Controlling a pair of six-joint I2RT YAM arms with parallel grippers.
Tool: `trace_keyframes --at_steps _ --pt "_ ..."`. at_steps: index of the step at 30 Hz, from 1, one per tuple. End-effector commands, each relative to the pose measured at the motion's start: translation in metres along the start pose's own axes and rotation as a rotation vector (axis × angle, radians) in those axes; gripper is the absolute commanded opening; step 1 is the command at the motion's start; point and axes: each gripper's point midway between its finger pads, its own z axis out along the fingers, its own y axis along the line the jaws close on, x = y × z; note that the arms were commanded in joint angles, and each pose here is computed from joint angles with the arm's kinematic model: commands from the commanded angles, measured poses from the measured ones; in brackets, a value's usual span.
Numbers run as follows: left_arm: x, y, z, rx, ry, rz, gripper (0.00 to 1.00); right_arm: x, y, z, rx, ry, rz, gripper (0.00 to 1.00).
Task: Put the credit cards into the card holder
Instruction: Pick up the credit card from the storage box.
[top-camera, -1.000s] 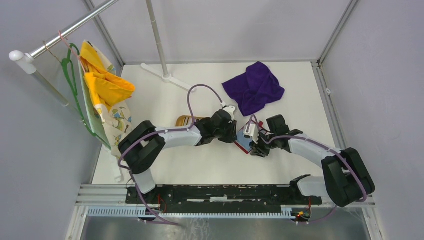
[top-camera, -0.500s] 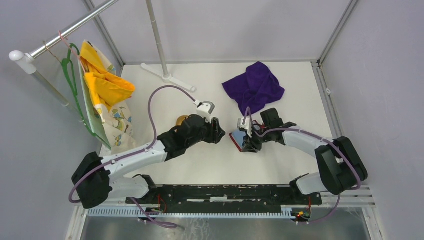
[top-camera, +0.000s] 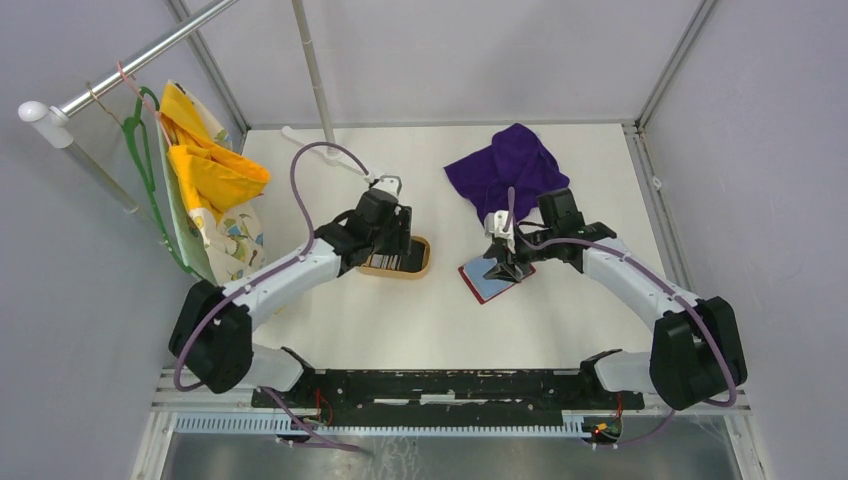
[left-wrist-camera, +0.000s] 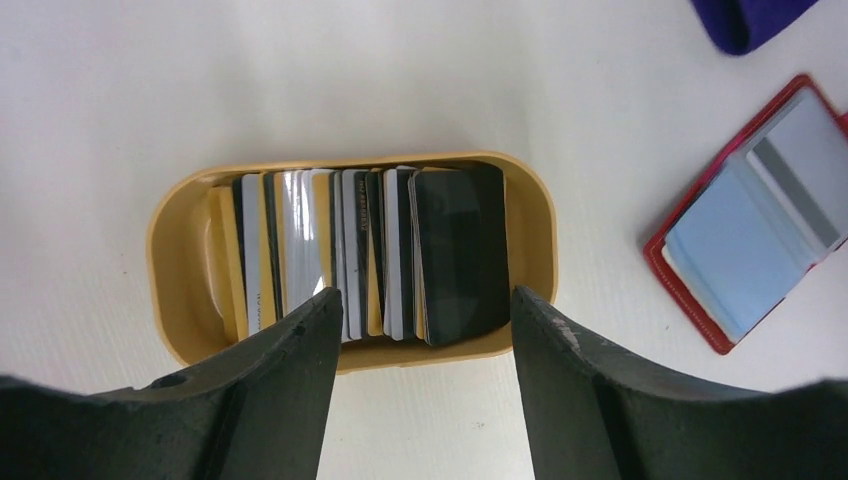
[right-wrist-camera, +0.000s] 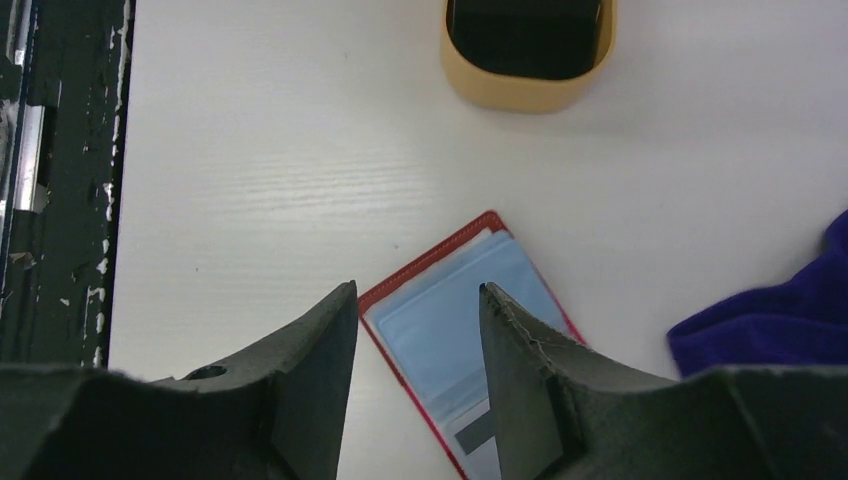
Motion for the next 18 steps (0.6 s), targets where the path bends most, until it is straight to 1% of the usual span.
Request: trace_keyframes --at_steps 1,5,10,14,18 --pt "0.000 -0.008 0.014 0.029 0.091 0.124 0.69 0.013 0.009 -0.008 -0.015 -0.043 0.063 0.54" --pt "0.001 -0.016 0.025 0.042 0.126 0.134 0.66 0.016 0.006 -0.010 -0.005 -0.027 0.062 0.54" --pt "0.010 -0.009 0.036 -0.016 0.175 0.137 0.61 0.019 0.007 -0.011 -0.002 -0.026 0.068 0.53" --pt "0.018 -0.013 0.041 -0.056 0.203 0.166 0.61 0.021 0.006 -0.011 -0.002 -0.026 0.072 0.53" --pt "0.025 -0.007 0.047 -0.166 0.221 0.229 0.63 0.022 0.006 -0.011 -0.002 -0.027 0.080 0.53"
